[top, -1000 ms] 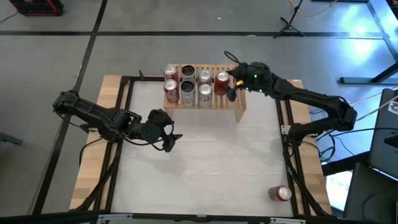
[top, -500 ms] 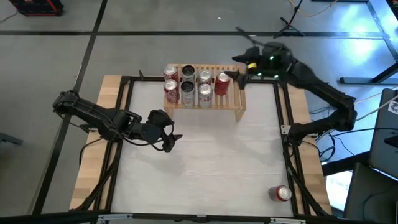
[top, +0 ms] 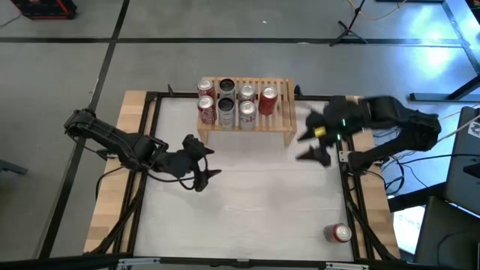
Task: Place canned beverage on shelf
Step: Put the dark red soda can on the shelf aligned with the dark red soda can
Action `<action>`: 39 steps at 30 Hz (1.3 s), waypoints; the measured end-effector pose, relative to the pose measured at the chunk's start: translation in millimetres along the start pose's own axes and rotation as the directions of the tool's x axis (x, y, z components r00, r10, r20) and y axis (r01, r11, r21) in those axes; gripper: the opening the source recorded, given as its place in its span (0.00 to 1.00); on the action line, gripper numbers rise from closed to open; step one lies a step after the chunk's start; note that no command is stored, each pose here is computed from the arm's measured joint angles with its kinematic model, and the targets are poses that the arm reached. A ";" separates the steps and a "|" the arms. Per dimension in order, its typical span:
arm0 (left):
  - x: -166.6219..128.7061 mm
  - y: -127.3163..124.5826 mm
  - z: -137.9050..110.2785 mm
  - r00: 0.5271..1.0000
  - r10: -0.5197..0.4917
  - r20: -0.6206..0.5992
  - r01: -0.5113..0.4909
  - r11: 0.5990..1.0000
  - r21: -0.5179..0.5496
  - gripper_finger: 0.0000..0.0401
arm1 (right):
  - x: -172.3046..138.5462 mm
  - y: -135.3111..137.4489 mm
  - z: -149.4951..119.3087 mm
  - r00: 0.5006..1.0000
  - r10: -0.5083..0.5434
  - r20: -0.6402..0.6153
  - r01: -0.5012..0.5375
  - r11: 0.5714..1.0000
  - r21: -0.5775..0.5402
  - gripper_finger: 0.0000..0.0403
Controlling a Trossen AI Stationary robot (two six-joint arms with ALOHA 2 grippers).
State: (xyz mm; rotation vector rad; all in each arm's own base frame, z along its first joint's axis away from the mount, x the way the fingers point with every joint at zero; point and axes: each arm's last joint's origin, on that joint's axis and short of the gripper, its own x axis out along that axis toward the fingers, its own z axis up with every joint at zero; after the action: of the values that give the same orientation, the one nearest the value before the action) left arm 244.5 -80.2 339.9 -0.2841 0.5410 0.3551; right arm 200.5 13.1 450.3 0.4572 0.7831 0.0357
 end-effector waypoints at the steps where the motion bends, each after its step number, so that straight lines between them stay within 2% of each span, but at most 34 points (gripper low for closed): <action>1: 0.0 -2.0 0.1 1.000 -0.008 0.008 0.008 1.000 0.005 0.88 | 2.1 8.2 -6.6 0.999 -0.009 -0.032 0.009 1.000 0.018 0.89; 6: 4.5 -15.9 0.8 0.996 -0.064 0.055 0.064 0.998 0.002 0.88 | 7.9 43.4 -41.8 0.981 -0.050 -0.187 0.064 0.996 0.068 0.89; 12: 13.4 -41.4 -0.2 0.978 -0.160 0.133 0.167 0.985 -0.041 0.88 | 16.1 74.0 -83.7 0.940 -0.081 -0.332 0.107 0.992 0.060 0.89; 18: 31.4 -65.0 -11.6 0.967 -0.202 0.152 0.221 0.968 -0.122 0.88 | 27.3 93.5 -142.8 0.870 -0.120 -0.478 0.159 0.986 0.041 0.89; 22: 44.3 -79.3 -23.4 0.965 -0.219 0.144 0.244 0.951 -0.190 0.88 | 31.4 101.9 -180.6 0.832 -0.129 -0.539 0.206 0.975 0.083 0.89; 28: 50.0 -107.6 -30.2 0.943 -0.285 0.174 0.319 0.923 -0.215 0.88 | 49.1 102.7 -221.7 0.803 -0.142 -0.578 0.298 0.936 0.185 0.89; 33: 55.5 -122.2 -27.1 0.947 -0.278 0.162 0.308 0.929 -0.206 0.88 | 68.0 96.0 -241.9 0.737 -0.232 -0.635 0.422 0.891 0.164 0.89; 37: 57.1 -124.6 -26.9 0.946 -0.286 0.155 0.315 0.924 -0.215 0.88 | 77.9 98.0 -249.4 0.706 -0.258 -0.660 0.457 0.878 0.144 0.89; 39: 57.1 -124.4 -26.8 0.947 -0.284 0.152 0.313 0.922 -0.227 0.88 | 82.5 101.4 -251.7 0.707 -0.249 -0.662 0.450 0.880 0.150 0.89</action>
State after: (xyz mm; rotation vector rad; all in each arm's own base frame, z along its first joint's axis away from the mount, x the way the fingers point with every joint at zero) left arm 327.8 -187.3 307.8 -0.5787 0.3298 0.1390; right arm 100.1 217.5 281.3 0.5867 1.5538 -0.3186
